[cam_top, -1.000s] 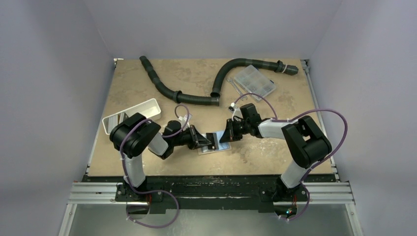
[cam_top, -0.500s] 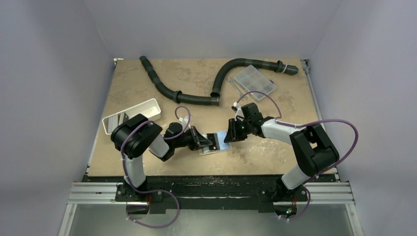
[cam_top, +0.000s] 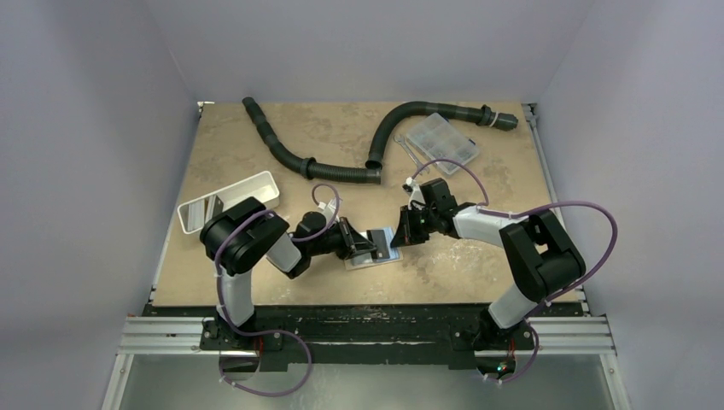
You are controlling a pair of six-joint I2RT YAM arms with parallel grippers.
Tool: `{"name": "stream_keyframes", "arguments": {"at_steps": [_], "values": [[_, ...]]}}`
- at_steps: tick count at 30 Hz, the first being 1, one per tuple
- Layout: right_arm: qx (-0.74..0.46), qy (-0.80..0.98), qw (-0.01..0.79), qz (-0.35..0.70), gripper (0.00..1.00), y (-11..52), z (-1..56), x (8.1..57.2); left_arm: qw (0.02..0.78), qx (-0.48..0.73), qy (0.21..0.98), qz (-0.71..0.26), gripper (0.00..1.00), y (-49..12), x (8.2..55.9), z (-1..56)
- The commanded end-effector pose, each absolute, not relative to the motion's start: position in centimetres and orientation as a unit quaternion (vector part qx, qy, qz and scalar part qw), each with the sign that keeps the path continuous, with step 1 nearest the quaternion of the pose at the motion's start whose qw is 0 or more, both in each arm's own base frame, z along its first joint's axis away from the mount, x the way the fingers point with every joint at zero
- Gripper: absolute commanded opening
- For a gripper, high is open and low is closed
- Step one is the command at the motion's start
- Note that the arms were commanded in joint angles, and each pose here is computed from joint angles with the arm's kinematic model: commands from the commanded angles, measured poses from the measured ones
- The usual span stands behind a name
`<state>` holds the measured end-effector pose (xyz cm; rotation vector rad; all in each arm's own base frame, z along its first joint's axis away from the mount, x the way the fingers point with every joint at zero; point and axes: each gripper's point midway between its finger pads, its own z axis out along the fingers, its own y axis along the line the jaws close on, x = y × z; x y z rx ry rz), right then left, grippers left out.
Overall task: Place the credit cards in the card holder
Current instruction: Insert the credit card into the card holder.
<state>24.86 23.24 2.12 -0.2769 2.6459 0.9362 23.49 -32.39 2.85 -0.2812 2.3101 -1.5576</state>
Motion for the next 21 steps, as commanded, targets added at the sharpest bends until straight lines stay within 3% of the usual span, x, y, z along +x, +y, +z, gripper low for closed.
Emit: {"name": "stream_keyframes", "arguments": {"at_steps": [1, 12, 21], "values": [[-0.101, 0.930, 0.163, 0.315, 0.00, 23.0, 0.8, 24.8, 0.196, -0.093, 0.806, -0.550, 0.00, -33.7, 24.6, 3.6], [-0.097, 0.926, 0.167, 0.323, 0.00, 23.2, 1.0, 24.9, 0.192, -0.086, 0.818, -0.535, 0.01, -34.7, 24.5, 2.9], [-0.092, 0.927, 0.172, 0.320, 0.00, 23.1, 1.2, 25.1, 0.185, -0.073, 0.881, -0.429, 0.31, -32.0, 23.5, 1.5]]}}
